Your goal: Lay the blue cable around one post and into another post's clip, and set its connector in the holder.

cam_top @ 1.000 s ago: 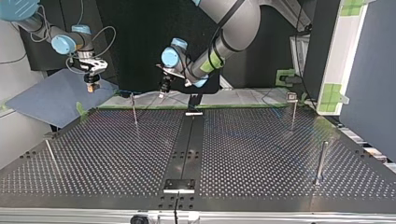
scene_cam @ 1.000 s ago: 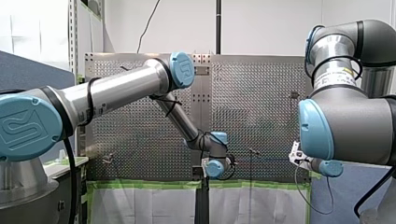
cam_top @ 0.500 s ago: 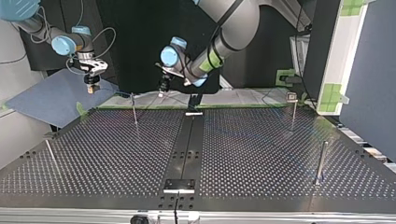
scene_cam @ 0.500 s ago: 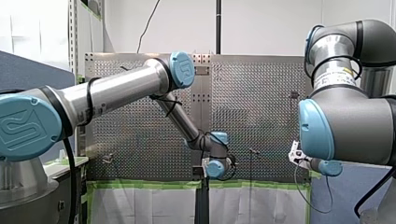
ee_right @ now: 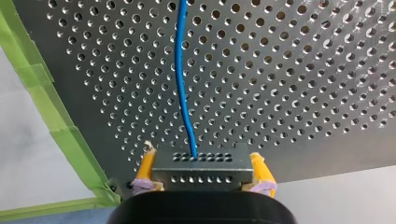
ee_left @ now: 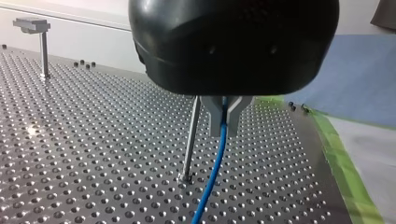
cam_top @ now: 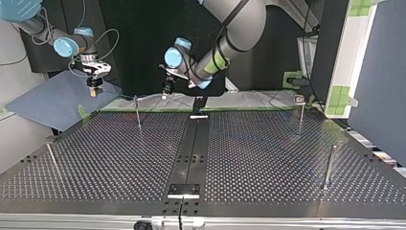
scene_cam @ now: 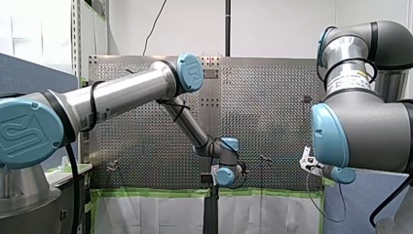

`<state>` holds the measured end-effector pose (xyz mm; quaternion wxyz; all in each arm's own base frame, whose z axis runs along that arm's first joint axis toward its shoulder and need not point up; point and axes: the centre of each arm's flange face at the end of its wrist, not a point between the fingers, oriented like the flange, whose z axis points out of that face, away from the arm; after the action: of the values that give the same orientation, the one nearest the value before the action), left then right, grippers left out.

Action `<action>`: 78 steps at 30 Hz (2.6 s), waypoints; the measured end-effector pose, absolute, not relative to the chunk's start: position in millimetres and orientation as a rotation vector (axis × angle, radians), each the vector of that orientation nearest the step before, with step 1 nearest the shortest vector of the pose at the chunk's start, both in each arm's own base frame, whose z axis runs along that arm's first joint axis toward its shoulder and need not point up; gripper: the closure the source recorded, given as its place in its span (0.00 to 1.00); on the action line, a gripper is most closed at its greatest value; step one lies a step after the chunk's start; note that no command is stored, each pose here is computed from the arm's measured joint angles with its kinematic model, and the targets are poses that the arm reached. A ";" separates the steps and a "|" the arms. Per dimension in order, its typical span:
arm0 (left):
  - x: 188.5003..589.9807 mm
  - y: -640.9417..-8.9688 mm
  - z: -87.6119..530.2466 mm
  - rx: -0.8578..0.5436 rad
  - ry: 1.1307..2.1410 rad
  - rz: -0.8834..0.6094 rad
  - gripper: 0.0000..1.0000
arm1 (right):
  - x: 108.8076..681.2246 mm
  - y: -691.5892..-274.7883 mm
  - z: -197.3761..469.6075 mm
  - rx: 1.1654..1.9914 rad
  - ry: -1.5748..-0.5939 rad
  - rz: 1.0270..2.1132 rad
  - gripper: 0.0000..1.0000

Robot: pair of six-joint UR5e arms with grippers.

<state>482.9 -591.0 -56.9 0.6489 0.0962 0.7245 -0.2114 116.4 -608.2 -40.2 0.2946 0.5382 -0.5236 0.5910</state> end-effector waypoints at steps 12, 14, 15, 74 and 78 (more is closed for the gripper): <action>492.5 -587.8 -53.6 0.208 1.640 -0.480 1.00 | 116.2 -608.8 -39.8 1.431 -1.392 1.574 1.00; 493.0 -587.4 -53.7 0.209 1.640 -0.480 1.00 | 116.6 -608.9 -39.8 1.431 -1.391 1.574 1.00; 493.4 -587.2 -53.6 0.209 1.640 -0.480 1.00 | 116.7 -608.9 -39.7 1.431 -1.391 1.574 1.00; 518.3 -591.7 -38.7 0.202 1.622 -0.490 1.00 | 115.8 -630.1 -27.3 1.407 -1.372 1.600 1.00; 519.5 -593.5 -47.6 0.212 1.641 -0.483 1.00 | 116.4 -630.2 -27.2 1.407 -1.371 1.601 1.00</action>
<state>519.5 -593.5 -47.6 0.6510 0.0934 0.7226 -0.2129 116.4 -630.2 -27.2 0.2990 0.5298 -0.5163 0.6027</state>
